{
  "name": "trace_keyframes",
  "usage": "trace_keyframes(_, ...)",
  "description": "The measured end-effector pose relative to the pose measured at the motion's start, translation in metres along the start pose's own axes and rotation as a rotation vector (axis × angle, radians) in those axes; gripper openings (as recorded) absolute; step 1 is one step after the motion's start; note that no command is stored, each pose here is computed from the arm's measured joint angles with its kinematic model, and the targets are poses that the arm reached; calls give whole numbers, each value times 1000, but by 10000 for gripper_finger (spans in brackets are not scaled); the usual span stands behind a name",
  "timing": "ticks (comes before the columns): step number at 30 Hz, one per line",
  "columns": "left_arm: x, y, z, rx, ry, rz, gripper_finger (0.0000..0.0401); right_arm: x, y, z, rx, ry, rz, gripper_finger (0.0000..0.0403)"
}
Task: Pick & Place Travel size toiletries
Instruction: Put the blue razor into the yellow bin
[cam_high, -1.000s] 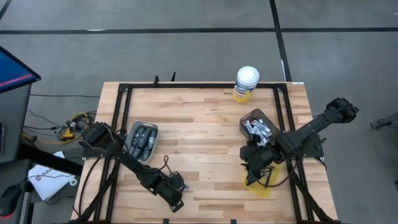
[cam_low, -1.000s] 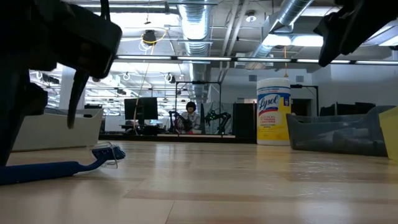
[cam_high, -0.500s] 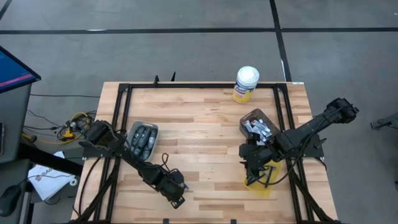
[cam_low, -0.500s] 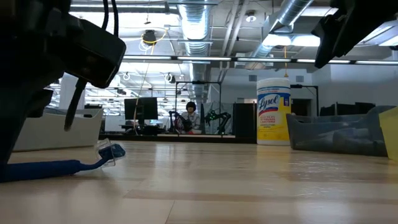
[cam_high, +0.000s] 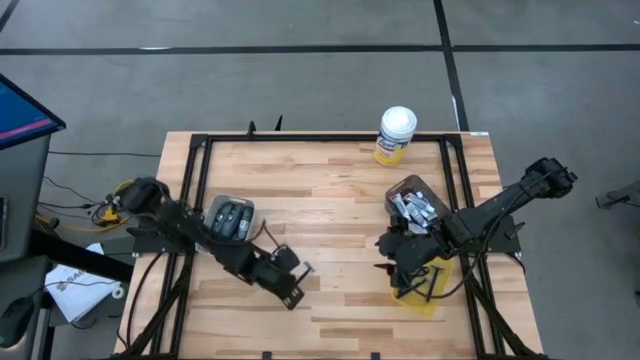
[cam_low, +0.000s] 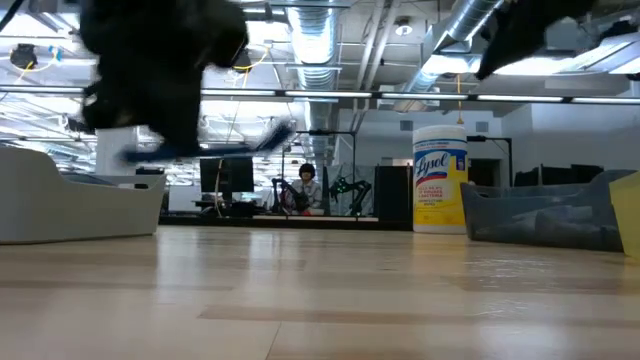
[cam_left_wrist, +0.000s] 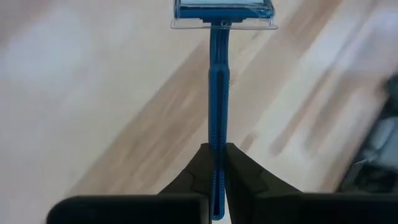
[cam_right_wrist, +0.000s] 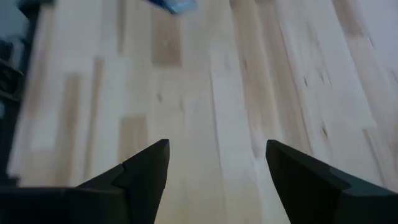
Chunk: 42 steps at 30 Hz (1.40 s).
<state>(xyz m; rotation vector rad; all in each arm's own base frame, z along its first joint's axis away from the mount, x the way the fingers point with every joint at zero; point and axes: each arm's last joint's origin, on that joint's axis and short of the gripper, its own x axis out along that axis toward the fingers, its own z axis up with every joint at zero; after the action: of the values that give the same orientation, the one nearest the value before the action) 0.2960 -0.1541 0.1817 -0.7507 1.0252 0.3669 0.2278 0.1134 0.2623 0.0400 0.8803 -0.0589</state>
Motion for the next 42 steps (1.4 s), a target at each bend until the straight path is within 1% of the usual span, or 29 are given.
trace_keyframes(4, -21, -5, 16, 16, -128, -78, 7, 2, -2, 15, 23, -117, 29, 260)
trace_keyframes(7, -39, -7, 30, 35, -245, -127, 7, 3, -9, 31, 26, -234, 37, 260)
trace_keyframes(12, -65, -2, 51, 96, -408, -125, 7, 3, -26, 55, 80, -409, 31, 260)
trace_keyframes(18, -105, 2, 79, 173, -672, -145, 7, 1, -38, 70, 140, -535, 24, 260)
trace_keyframes(21, -117, 1, 90, 209, -767, -166, 7, -3, -42, 78, 142, -612, 24, 260)
trace_keyframes(24, -120, 0, 98, 243, -822, -176, 7, -6, -47, 85, 147, -685, 21, 260)
trace_keyframes(28, -119, -1, 105, 266, -865, -172, 7, -9, -54, 92, 157, -748, 51, 260)
trace_keyframes(31, -120, -3, 111, 281, -913, -185, 7, -8, -58, 94, 159, -755, 56, 260)
trace_keyframes(33, -119, -4, 112, 307, -919, -178, 7, -8, -60, 94, 160, -754, 58, 260)
trace_keyframes(35, -116, -5, 115, 308, -938, -187, 7, -8, -63, 95, 164, -756, 51, 260)
trace_keyframes(38, -110, -6, 117, 320, -922, -194, 8, -8, -66, 97, 156, -771, 66, 259)
trace_keyframes(40, -105, -6, 119, 318, -921, -186, 8, -8, -69, 98, 147, -775, 97, 251)
trace_keyframes(42, -104, -6, 119, 318, -919, -185, 8, -8, -71, 99, 145, -774, 119, 231)
